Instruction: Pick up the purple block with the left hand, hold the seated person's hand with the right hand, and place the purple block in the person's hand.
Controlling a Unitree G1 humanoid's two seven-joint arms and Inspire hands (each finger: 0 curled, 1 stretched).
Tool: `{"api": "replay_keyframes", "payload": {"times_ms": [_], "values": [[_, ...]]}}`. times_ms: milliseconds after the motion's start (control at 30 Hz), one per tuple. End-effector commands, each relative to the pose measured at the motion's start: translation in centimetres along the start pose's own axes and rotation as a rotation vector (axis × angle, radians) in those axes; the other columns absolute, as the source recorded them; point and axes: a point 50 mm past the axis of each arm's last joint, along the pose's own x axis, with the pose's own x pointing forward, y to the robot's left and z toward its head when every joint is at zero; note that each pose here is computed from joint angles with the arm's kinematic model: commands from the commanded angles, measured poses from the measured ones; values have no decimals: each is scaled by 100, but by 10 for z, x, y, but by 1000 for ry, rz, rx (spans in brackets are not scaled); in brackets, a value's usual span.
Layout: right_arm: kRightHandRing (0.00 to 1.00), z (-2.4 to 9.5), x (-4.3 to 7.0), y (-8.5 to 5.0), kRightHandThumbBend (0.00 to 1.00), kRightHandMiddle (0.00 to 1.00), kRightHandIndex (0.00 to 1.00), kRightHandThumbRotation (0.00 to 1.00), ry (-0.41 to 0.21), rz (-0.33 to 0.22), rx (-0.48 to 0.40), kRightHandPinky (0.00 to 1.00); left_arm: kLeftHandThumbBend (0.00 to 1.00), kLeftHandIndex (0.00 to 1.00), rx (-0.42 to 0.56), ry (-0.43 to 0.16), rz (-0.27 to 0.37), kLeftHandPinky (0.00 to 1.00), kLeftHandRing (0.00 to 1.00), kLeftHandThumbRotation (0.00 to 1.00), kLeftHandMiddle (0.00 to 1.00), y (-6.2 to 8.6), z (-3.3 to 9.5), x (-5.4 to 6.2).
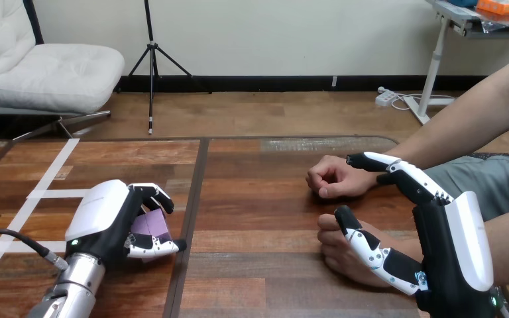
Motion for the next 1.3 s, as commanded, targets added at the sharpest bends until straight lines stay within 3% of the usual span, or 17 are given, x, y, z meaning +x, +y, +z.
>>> {"api": "replay_keyframes", "payload": {"times_ms": [0,67,333,1267], "values": [[73,9,14,-7,44,73,72,28,-65,-45,7,66,60,54,-189,-39,125,38,44,13,52,14,14,12],[73,8,14,-6,44,73,72,28,-64,-46,8,66,63,54,-272,-51,158,37,43,15,51,15,17,12],[73,8,14,-6,45,74,72,27,-62,-45,3,66,69,54,-352,-77,180,35,42,19,50,17,21,11],[73,8,14,-8,45,74,73,29,-54,-39,-5,66,69,55,-400,-104,207,34,41,20,50,17,25,10]]}}
